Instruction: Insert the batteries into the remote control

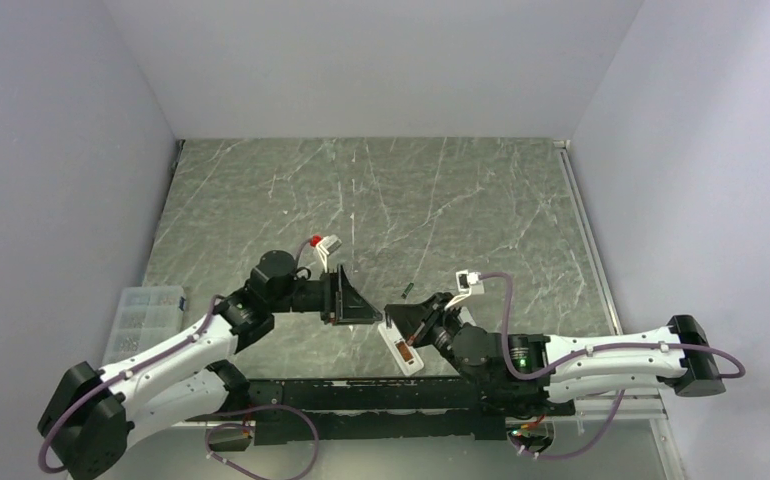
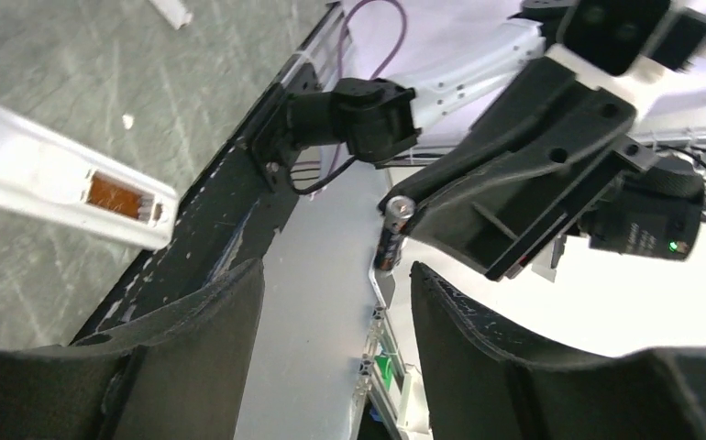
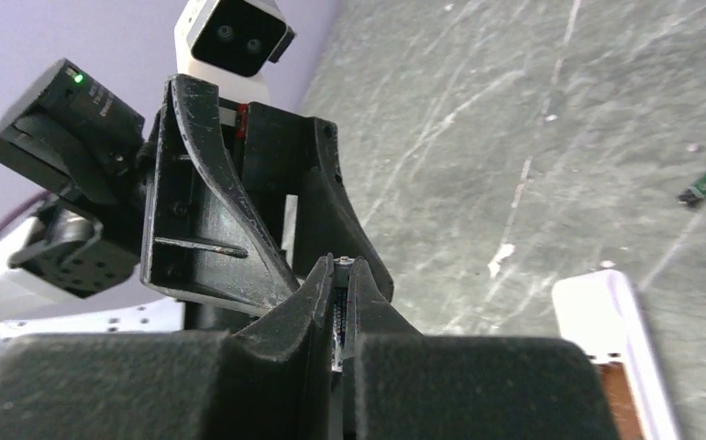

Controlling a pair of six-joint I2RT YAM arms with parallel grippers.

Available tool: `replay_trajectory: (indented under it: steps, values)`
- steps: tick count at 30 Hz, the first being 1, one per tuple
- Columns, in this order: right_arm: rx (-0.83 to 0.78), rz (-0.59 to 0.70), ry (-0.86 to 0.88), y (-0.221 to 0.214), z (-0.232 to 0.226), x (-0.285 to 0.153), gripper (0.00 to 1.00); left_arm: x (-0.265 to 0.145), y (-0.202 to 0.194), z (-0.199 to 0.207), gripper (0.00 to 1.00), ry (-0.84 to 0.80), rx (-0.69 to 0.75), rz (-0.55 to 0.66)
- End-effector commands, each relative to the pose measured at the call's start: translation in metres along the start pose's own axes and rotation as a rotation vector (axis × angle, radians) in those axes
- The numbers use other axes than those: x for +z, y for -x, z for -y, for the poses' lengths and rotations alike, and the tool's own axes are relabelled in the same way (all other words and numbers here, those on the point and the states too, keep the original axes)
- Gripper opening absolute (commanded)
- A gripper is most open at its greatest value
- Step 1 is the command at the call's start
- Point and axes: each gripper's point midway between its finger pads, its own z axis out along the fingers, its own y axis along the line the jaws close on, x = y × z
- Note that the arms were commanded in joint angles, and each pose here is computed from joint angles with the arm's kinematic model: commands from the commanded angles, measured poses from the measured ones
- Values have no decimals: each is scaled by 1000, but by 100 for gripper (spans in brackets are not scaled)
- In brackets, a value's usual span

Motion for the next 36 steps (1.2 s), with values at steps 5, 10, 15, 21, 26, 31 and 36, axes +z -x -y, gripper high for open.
replay_trajectory:
  steps: [5, 10, 15, 21, 26, 31, 36]
  values:
    - [249, 46, 170, 15, -46, 2, 0, -12, 4, 48, 62, -178, 106, 24]
    - [278, 70, 190, 22, -58, 6, 0, -15, 0, 56, 57, -224, 116, 17]
    - [333, 108, 185, 30, -58, 10, 0, -19, -2, 64, 51, -268, 132, 16]
    - [366, 128, 173, 35, -57, 13, 0, -21, -3, 69, 43, -292, 146, 11]
    - [372, 129, 170, 34, -57, 14, 0, -21, -4, 70, 36, -300, 146, 7]
    - [373, 121, 164, 31, -54, 14, 0, -22, -3, 72, 29, -312, 150, 10]
    - [372, 123, 150, 31, -49, 14, 0, -22, -3, 75, 0, -326, 156, 6]
